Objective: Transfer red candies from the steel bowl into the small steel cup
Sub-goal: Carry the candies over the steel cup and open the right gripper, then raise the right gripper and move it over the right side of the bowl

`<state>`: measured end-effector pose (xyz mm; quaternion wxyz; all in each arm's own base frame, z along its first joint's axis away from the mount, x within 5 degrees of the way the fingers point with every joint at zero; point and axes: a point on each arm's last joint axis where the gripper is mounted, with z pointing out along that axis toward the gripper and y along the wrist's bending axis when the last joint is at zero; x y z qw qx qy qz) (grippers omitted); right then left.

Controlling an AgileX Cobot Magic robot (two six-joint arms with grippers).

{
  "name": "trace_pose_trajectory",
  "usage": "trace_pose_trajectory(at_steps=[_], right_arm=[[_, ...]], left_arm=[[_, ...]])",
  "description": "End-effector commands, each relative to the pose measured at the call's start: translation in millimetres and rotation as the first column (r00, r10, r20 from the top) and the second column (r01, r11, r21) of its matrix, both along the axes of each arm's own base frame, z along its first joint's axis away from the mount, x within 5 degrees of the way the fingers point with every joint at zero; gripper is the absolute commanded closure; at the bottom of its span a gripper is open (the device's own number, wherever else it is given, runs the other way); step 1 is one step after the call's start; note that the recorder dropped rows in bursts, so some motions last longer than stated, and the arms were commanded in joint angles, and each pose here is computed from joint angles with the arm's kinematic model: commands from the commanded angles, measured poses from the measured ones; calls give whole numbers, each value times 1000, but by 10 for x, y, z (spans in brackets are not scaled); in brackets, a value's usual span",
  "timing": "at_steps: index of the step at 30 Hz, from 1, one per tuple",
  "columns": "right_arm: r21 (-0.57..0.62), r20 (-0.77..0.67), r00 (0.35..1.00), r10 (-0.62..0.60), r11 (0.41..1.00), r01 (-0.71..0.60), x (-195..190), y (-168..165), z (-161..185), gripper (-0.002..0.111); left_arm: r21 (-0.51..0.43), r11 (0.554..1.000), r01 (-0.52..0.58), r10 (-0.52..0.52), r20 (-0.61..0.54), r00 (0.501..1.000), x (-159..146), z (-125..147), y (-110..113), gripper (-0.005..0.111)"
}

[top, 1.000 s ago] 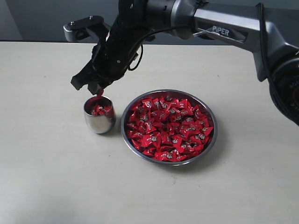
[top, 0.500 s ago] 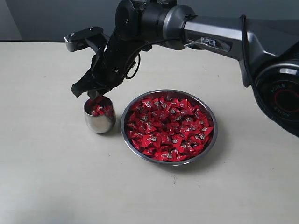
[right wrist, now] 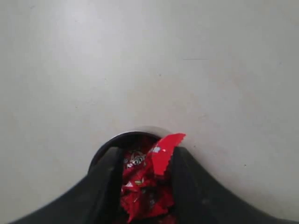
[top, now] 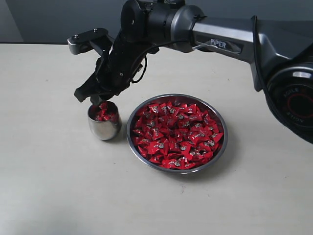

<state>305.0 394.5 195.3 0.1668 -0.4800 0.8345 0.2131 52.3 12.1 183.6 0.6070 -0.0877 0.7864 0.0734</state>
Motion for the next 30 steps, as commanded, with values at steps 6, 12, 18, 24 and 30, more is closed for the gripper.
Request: trace_pose_trajectory(at_steps=[6,12,18,24,30], right_arm=[[57,158,987,-15,998,6,104,11,379,75],[35,186,983,-13,999,7,125,-5,373,109],[14,173,984,-39,999,38,130,-27,360,109],[-4,186,975,-123,992,126,191,-108,419,109],[63,212,959,-189,982,180,200,-173,679,109]], left_arm=[[0,1000,9,-9,9,1000,1,-6,-5,106],[0,1000,9,-9,9,1000,1,-6,-5,106],[0,1000,9,-9,9,1000,1,-6,-5,106],[0,1000,9,-9,9,1000,1,-6,-5,106],[0,1000,9,-9,9,1000,1,-6,-5,106]])
